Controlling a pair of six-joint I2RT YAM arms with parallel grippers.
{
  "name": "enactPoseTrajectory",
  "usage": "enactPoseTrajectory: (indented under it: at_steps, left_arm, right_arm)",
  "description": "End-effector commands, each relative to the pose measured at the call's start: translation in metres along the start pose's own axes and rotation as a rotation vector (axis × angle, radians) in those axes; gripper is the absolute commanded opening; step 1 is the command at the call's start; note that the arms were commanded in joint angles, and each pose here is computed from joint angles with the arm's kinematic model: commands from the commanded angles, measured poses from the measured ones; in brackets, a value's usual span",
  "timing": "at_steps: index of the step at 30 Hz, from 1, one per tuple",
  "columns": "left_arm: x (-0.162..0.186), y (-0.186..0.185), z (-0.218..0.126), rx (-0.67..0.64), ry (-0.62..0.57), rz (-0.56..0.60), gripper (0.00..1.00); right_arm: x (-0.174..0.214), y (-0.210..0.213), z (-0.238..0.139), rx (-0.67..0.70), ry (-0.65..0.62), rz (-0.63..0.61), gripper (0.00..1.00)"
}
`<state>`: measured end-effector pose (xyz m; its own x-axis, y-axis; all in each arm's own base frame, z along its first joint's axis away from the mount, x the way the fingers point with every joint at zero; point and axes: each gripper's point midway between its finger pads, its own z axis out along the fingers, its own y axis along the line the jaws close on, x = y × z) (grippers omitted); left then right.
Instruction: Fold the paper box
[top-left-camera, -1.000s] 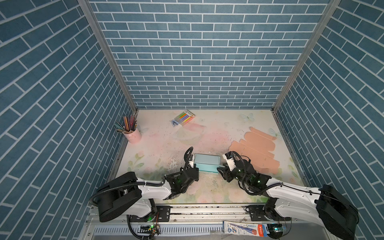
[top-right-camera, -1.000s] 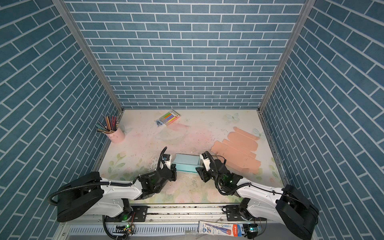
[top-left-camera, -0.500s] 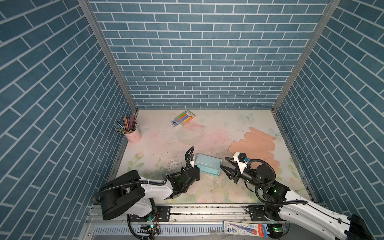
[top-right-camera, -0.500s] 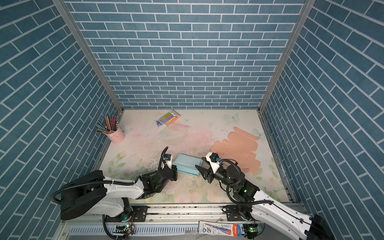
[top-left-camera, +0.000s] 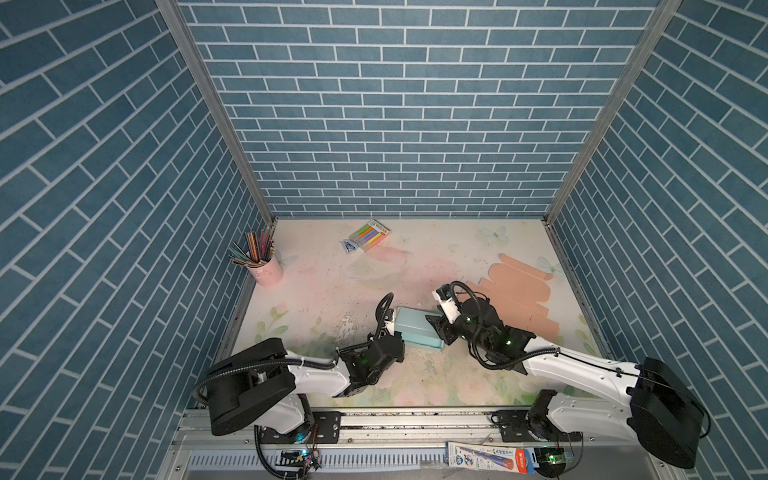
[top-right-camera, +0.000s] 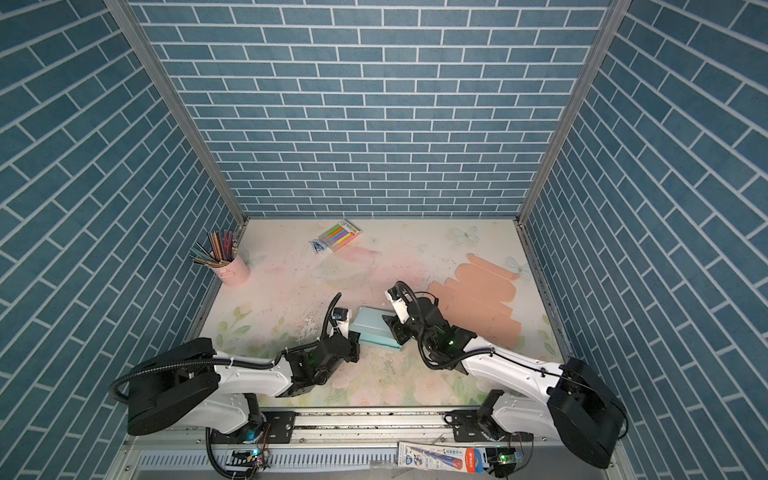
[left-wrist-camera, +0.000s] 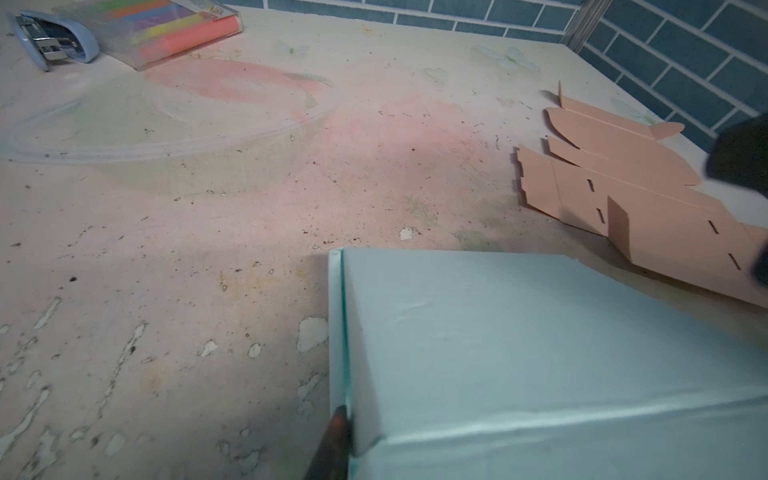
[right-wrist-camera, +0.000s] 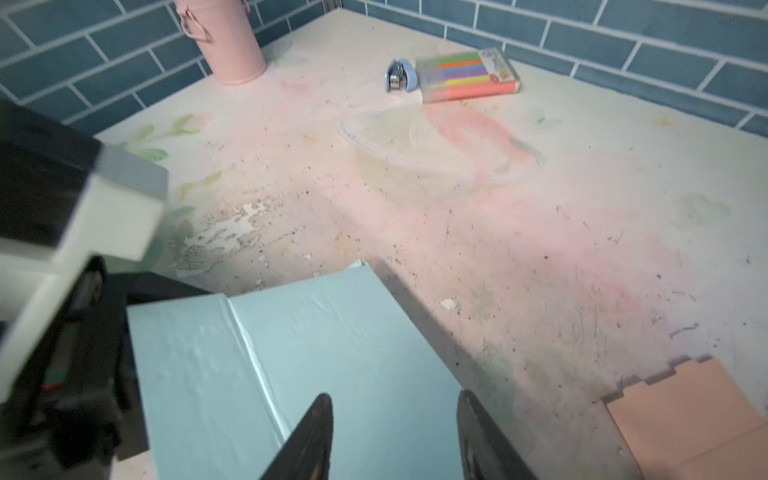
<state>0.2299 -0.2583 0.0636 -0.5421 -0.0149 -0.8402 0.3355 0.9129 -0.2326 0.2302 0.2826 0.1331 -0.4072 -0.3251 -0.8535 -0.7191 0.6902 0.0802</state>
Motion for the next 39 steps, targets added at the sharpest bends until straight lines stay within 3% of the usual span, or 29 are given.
enactPoseTrajectory:
  at_steps: [1, 4, 5, 11, 14, 21, 25, 30, 35, 39]
  left_arm:
    - [0.018, -0.006, -0.006, 0.049, 0.088, 0.040, 0.50]
    - [0.027, -0.011, -0.015, 0.090, 0.146, 0.057, 0.85]
    - [0.029, -0.010, -0.019, 0.095, 0.162, 0.057, 0.88]
    - [0.023, -0.002, -0.048, 0.110, 0.215, 0.063, 0.88]
    - [0.009, -0.017, -0.066, 0.207, 0.213, 0.086, 0.88]
    - [-0.049, -0.041, -0.093, 0.349, 0.151, 0.098, 0.88]
    - [-0.074, -0.025, -0.074, 0.278, 0.143, 0.004, 0.88]
    - [-0.077, -0.003, -0.033, 0.200, 0.174, -0.107, 0.88]
    - [-0.063, -0.009, -0.002, 0.207, 0.223, -0.111, 0.69]
    - [-0.039, -0.003, 0.016, 0.180, 0.282, -0.105, 0.61]
  right_arm:
    - [0.000, -0.001, 0.003, 0.001, -0.008, 0.050, 0.49]
    - [0.008, -0.001, 0.008, 0.003, 0.016, 0.052, 0.49]
    - [0.010, -0.001, 0.009, 0.003, 0.024, 0.052, 0.49]
    - [0.023, -0.002, 0.014, 0.002, 0.048, 0.059, 0.49]
    - [0.027, 0.001, 0.017, -0.019, 0.061, 0.048, 0.49]
    - [0.044, -0.001, 0.023, -0.015, 0.114, 0.034, 0.49]
    - [0.046, -0.002, 0.022, -0.015, 0.105, 0.047, 0.49]
    - [0.046, -0.001, 0.022, -0.019, 0.106, 0.052, 0.49]
    - [0.049, -0.004, 0.019, -0.006, 0.109, 0.054, 0.48]
    - [0.051, -0.005, 0.018, 0.001, 0.111, 0.059, 0.48]
